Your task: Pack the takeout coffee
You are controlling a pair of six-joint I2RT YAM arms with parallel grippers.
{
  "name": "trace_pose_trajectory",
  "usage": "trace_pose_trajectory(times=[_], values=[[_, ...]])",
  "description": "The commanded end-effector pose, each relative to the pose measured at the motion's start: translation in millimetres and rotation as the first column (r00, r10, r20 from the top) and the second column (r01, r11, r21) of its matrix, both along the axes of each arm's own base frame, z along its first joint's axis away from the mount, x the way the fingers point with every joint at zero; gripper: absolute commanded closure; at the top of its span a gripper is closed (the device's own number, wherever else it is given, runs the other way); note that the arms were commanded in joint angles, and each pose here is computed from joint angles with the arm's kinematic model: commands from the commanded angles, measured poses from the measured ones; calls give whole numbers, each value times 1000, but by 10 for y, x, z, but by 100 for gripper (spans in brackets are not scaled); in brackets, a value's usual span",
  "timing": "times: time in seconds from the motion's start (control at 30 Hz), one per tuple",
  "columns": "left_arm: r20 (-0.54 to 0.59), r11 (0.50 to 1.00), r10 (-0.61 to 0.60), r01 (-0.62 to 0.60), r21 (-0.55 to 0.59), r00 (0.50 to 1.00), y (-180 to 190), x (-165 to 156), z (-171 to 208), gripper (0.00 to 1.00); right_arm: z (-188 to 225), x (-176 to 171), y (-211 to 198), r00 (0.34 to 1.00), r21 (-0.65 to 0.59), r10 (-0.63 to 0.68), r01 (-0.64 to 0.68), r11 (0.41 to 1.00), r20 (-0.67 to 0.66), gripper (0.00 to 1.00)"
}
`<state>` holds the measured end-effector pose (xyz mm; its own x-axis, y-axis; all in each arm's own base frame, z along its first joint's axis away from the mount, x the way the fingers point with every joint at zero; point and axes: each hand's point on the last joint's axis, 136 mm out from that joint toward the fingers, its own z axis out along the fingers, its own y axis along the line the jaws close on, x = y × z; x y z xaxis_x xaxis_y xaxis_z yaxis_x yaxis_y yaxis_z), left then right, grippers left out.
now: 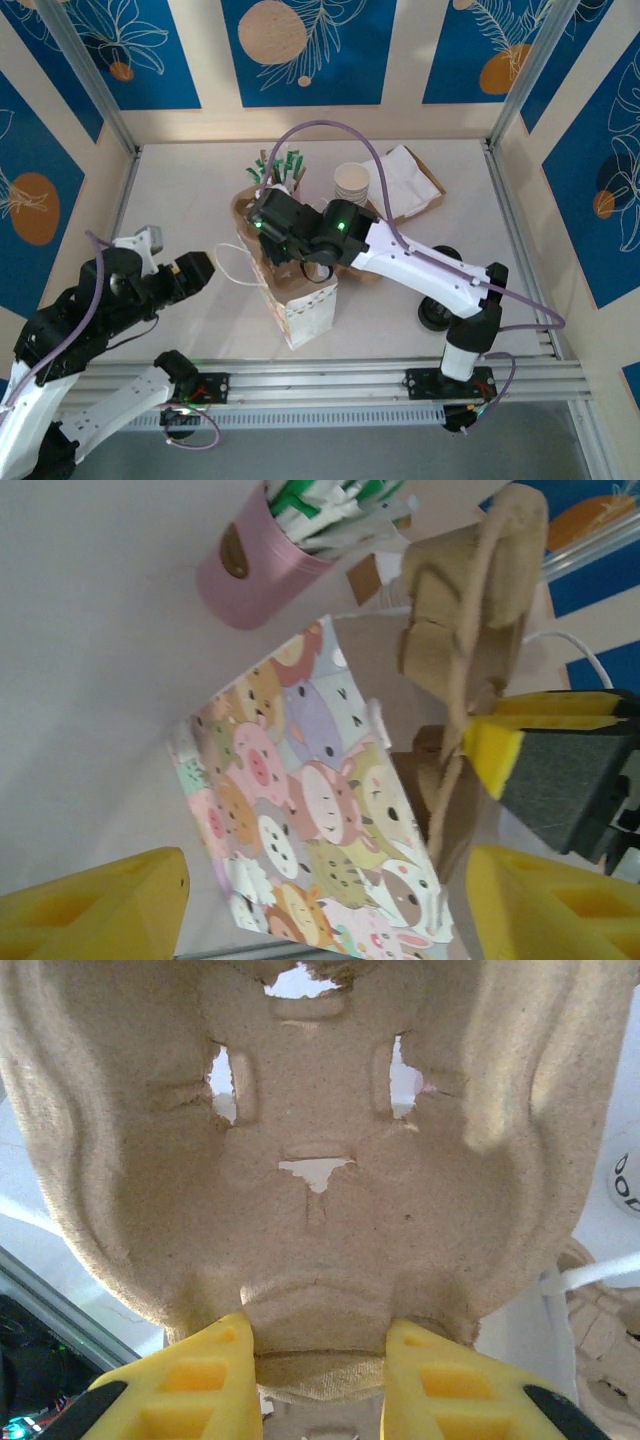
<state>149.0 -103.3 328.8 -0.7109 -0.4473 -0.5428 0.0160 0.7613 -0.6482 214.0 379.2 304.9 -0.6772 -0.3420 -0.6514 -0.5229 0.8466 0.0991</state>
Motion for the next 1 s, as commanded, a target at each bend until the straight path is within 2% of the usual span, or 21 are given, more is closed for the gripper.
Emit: trace_pose_trajectory(times=[0.0,0.23,0.43,0.5,0.97], values=[[0,993,-73,73,-90,997,-217,-4,60,29,156,-74,-101,1000,41,-27,26,999,13,72],[-38,991,-91,87,-100,995,-312,29,-76,36,109,-106,-157,999,40,-53,53,998,2,72],[-81,995,-84,79,-54,993,-293,38,-225,51,19,-183,-200,998,8,-50,50,999,-27,72],[-85,996,-81,78,-49,993,-285,35,-251,59,-3,-210,-228,998,-4,-52,52,999,-36,72],[-111,998,-52,49,-37,992,-230,19,-344,64,-197,-315,-286,995,-69,-38,32,997,-96,72]])
